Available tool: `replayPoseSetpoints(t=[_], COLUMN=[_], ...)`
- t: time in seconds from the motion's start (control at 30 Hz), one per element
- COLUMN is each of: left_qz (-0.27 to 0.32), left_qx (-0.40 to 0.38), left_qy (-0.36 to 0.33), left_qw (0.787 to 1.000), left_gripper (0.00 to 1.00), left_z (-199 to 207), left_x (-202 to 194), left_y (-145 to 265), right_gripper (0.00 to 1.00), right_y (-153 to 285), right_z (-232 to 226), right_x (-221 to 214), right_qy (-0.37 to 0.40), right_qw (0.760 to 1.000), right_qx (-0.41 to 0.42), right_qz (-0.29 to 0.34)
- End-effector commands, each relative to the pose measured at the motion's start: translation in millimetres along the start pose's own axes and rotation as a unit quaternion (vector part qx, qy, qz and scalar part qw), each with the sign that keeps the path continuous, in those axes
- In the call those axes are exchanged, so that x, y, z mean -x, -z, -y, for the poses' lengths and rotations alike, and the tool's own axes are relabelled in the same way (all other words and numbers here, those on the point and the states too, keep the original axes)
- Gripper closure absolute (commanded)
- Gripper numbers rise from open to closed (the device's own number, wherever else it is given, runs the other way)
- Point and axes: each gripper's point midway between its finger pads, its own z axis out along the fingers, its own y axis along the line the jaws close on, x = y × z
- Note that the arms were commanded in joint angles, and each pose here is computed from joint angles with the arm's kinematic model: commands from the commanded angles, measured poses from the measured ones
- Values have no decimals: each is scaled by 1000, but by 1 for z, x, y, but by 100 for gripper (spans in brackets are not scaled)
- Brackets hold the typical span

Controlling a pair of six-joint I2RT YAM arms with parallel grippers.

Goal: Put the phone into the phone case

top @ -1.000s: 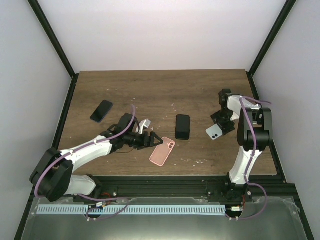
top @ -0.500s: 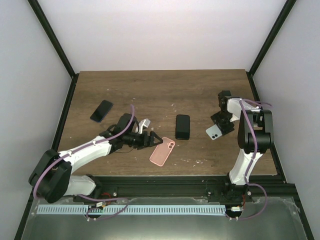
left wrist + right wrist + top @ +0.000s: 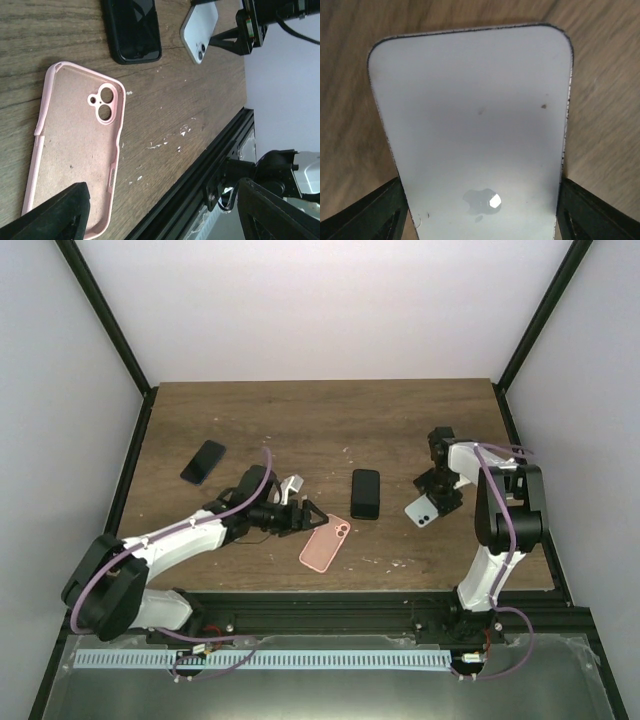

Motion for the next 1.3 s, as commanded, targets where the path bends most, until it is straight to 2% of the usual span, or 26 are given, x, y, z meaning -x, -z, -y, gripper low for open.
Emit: replayPoseSetpoints(t=[0.0, 0.27, 0.8, 1.17, 1.27], left_qz=[20, 13, -13, -35, -37], left_qx=[-24, -51, -86, -131, -132], left_qy=[-15, -37, -14, 12, 17], left_qw=[999, 998, 996, 991, 990], left_gripper=[20, 26, 30, 32, 36], left_z=[15, 22, 21, 25, 22], left_x=[17, 20, 15, 11, 10], left_y=[-6, -23, -54, -65, -67], right_gripper=[30, 34, 39, 40, 41], right_y=[-12, 8, 66, 87, 89], right_z=[18, -4, -47, -73, -76], right_x=[-51, -87, -155, -190, -194], right_qy=[42, 87, 145, 170, 173], right_qw=[996, 993, 975, 962, 960], right_qx=[-33, 4, 111, 151, 156], right_qz=[-71, -86, -125, -149, -153])
